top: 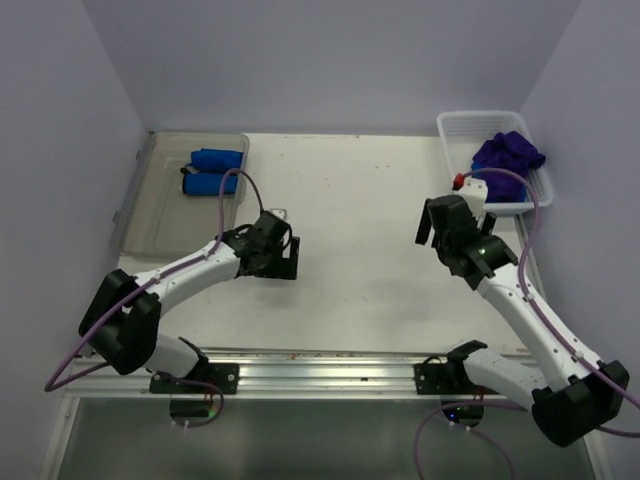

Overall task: Roll the towels
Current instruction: Grab a towel with the right arm

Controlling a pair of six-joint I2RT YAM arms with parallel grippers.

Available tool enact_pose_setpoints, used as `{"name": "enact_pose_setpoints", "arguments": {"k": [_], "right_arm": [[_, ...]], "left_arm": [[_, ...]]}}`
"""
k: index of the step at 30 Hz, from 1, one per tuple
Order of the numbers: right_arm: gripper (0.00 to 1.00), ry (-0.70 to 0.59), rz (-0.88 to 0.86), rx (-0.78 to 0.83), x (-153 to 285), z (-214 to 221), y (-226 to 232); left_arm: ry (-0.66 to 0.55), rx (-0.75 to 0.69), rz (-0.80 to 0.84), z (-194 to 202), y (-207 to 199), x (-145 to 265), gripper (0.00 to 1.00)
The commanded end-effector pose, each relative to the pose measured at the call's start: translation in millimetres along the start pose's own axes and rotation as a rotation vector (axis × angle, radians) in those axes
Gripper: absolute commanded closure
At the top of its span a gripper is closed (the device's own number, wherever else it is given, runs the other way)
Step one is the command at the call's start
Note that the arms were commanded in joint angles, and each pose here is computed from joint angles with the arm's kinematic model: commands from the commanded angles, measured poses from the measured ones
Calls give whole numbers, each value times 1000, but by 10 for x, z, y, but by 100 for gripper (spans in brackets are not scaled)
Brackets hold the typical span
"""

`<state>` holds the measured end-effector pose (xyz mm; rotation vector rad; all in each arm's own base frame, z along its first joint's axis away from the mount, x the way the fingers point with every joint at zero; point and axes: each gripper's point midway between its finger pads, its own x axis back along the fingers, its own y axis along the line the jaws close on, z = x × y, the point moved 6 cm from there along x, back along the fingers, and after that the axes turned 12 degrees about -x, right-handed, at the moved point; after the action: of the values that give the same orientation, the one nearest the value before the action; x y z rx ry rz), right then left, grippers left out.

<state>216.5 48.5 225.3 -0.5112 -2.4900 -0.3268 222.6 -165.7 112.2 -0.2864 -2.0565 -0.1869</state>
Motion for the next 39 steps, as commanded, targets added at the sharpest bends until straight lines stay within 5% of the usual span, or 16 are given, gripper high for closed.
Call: {"name": "enact_pose_setpoints", "arguments": {"k": [1, 8, 15, 33, 36, 39], "right_arm": [[2, -133, 80, -85, -122, -568, 17], [17, -80, 97, -275, -922, -1278, 124], [15, -31, 207, -414, -1751, -1912, -372], [16, 147, 365, -378, -3156, -1543, -724], [28, 159, 361, -377, -3252, -1498, -714], [61, 160, 364, -388, -3246, -1473, -724]], "left_arm": [[-35, 7, 43, -136, -60, -12, 1], [-15, 15, -3, -115, -2, -59, 0], [26, 21, -33, 19, 120, -131, 0], [29, 116, -29, -80, 359, -361, 0], [27, 114, -20, -113, 355, -380, 0], [26, 114, -31, -124, 370, -387, 0]]}}
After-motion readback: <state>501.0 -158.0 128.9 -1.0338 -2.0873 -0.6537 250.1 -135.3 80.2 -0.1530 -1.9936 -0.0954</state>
